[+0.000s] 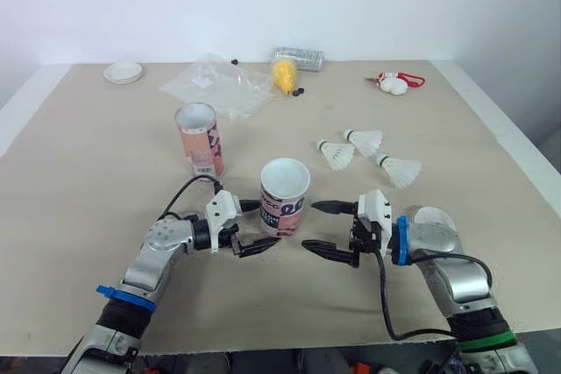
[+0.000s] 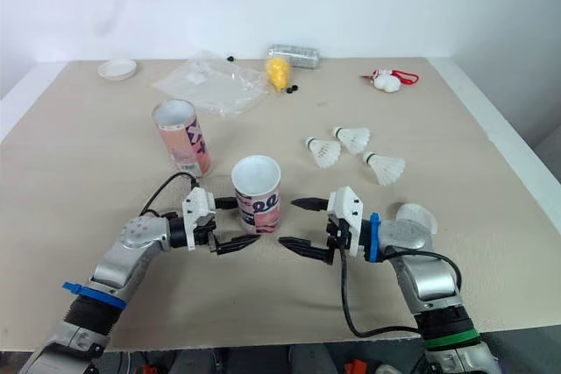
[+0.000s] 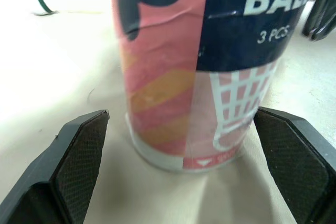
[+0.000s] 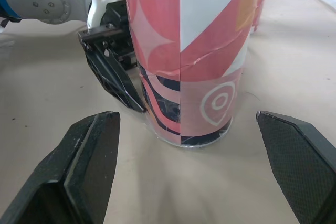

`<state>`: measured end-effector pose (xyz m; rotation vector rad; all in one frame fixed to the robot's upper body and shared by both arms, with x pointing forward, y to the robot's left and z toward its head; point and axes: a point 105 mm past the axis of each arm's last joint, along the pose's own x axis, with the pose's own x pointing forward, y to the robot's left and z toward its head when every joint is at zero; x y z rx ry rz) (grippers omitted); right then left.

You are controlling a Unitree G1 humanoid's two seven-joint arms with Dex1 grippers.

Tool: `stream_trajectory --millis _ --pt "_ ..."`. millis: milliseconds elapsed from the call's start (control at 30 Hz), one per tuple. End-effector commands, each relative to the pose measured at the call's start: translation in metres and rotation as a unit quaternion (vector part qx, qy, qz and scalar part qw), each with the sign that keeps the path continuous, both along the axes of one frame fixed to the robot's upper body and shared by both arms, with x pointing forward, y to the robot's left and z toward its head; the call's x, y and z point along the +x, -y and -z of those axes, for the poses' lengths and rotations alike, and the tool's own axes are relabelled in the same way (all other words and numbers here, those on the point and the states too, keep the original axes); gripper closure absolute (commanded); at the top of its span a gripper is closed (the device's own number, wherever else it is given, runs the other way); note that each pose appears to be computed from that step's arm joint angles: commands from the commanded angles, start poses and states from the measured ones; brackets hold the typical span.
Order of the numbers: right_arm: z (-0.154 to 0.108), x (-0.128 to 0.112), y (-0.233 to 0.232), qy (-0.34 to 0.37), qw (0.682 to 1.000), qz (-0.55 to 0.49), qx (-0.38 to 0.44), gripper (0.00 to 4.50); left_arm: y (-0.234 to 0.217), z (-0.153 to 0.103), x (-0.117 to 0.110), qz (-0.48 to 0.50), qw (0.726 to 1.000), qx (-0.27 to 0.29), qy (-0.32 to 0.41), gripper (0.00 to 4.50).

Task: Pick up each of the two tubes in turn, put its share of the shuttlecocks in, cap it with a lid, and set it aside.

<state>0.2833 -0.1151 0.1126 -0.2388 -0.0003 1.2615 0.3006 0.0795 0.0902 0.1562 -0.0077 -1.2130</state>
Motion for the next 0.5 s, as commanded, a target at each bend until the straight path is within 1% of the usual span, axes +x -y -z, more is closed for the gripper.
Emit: stream_trajectory --millis 33,100,233,333,500 --pt "-0.005 0.0 -0.004 0.015 1.0 -0.017 0.002 0.05 -0.01 -0.02 -0.006 0.01 0.999 -0.036 0.018 0.0" --pt "-0.003 0.001 -0.006 0.017 1.0 -0.022 0.001 0.05 -0.015 -0.022 -0.009 0.01 0.999 -0.043 0.023 0.0" --pt "0.002 0.002 -0.016 0.014 0.999 -0.037 0.007 0.05 -0.019 -0.043 -0.016 0.014 0.994 -0.076 0.081 0.0" --pt "0.006 0.002 -0.02 0.019 0.999 -0.046 0.006 0.05 -0.019 -0.049 -0.019 0.01 0.992 -0.092 0.091 0.0" --pt "0.009 0.011 -0.033 0.035 0.998 -0.047 0.018 0.05 -0.018 -0.042 -0.027 0.022 0.992 -0.07 0.098 0.0"
